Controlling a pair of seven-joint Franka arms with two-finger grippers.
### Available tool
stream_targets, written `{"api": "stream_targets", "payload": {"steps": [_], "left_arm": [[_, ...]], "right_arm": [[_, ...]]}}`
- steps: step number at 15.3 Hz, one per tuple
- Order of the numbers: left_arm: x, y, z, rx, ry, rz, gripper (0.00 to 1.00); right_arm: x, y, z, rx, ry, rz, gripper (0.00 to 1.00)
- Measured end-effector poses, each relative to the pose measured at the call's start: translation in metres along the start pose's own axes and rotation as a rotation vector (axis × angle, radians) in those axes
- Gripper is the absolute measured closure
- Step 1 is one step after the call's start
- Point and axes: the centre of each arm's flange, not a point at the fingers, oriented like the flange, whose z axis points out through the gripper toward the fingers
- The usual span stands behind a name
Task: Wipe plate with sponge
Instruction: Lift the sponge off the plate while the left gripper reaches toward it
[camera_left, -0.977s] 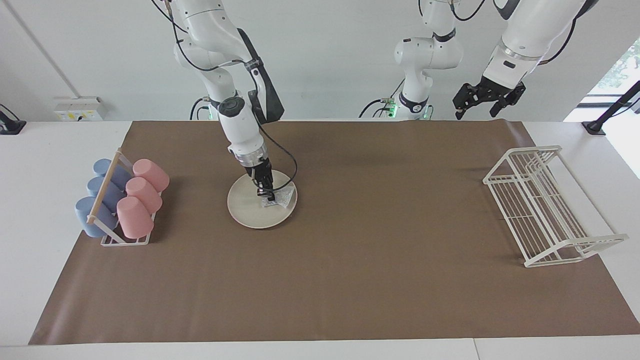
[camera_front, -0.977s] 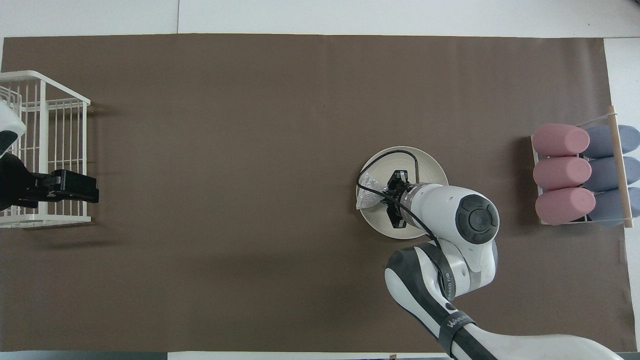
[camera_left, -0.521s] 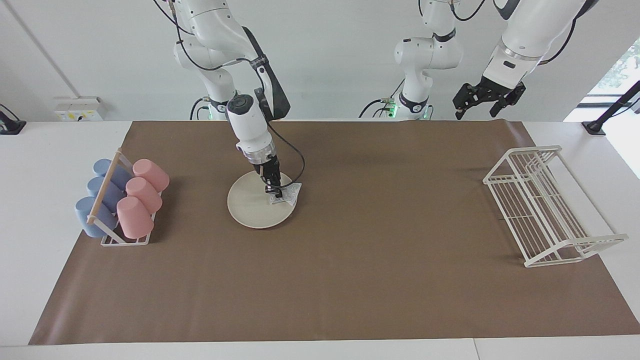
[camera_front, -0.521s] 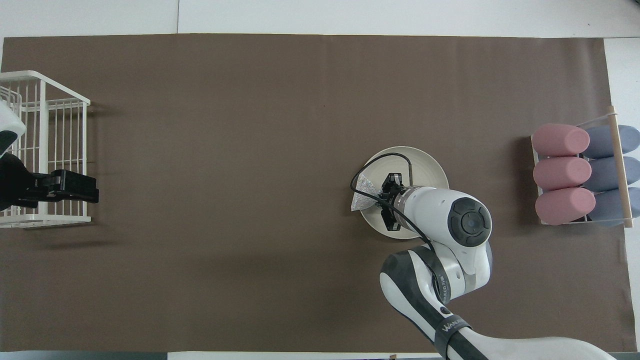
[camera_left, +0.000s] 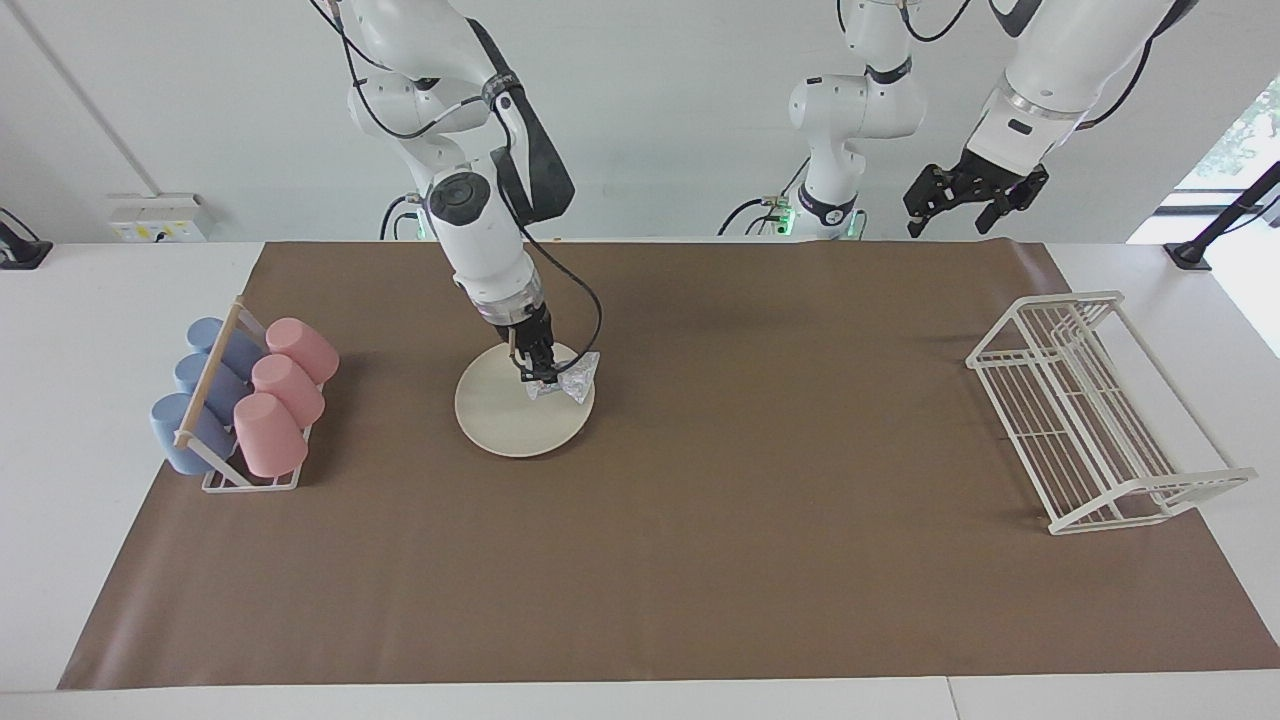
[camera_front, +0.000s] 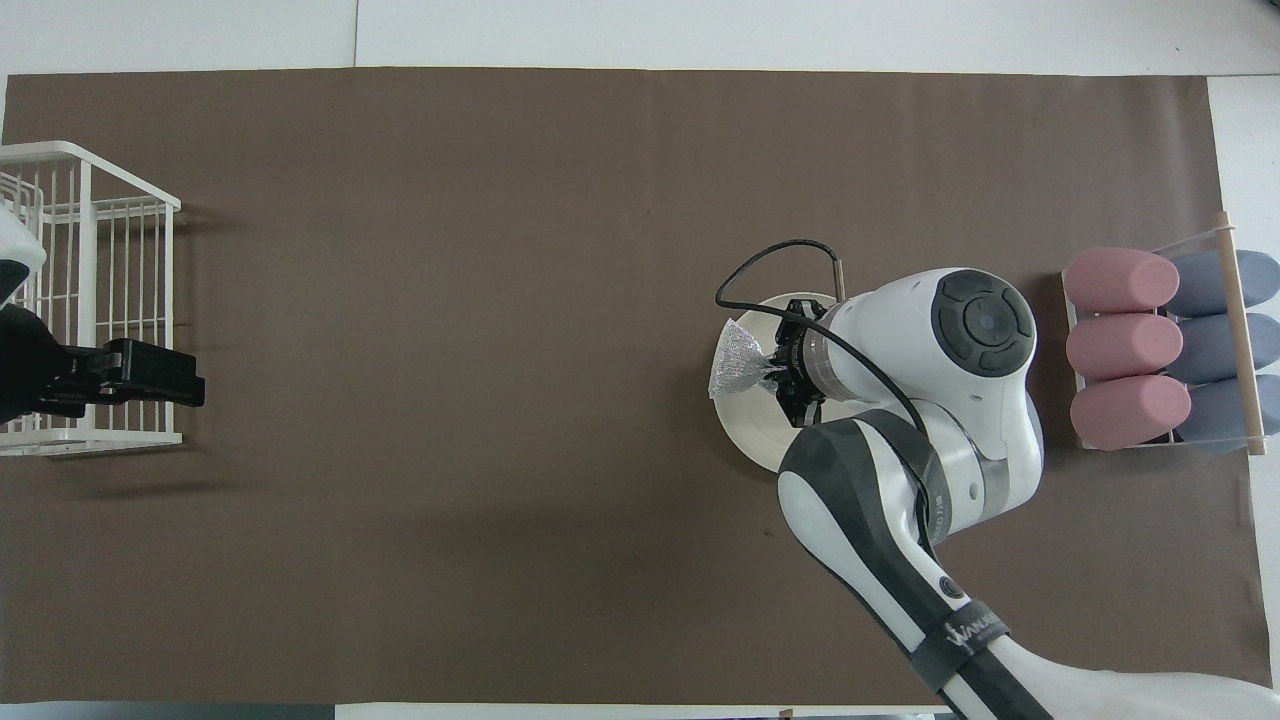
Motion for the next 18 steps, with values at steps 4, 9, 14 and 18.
{"api": "stream_targets", "payload": {"steps": [4,9,14,18], "left_arm": [[0.001,-0.012,0.007,-0.214,-0.033,-0.023,0.00],[0.003,0.010,0.056,-0.565,-0.040,-0.087,0.00],[0.004,0.035,0.110,-0.896,-0.067,-0.039,0.00],[0.013,0.076,0.168,-1.096,-0.096,0.031,0.00]], "right_arm": [[-0.064,0.006,-0.053,0.001,0.060,0.025,0.91],[-0.142,0.025,-0.100,-0.040,0.130,0.001,0.91],[-0.164,0.009,-0.115,-0.051,0.127,0.021,0.91],[-0.174,0.010,-0.111,-0.054,0.121,0.008,0.91]]}}
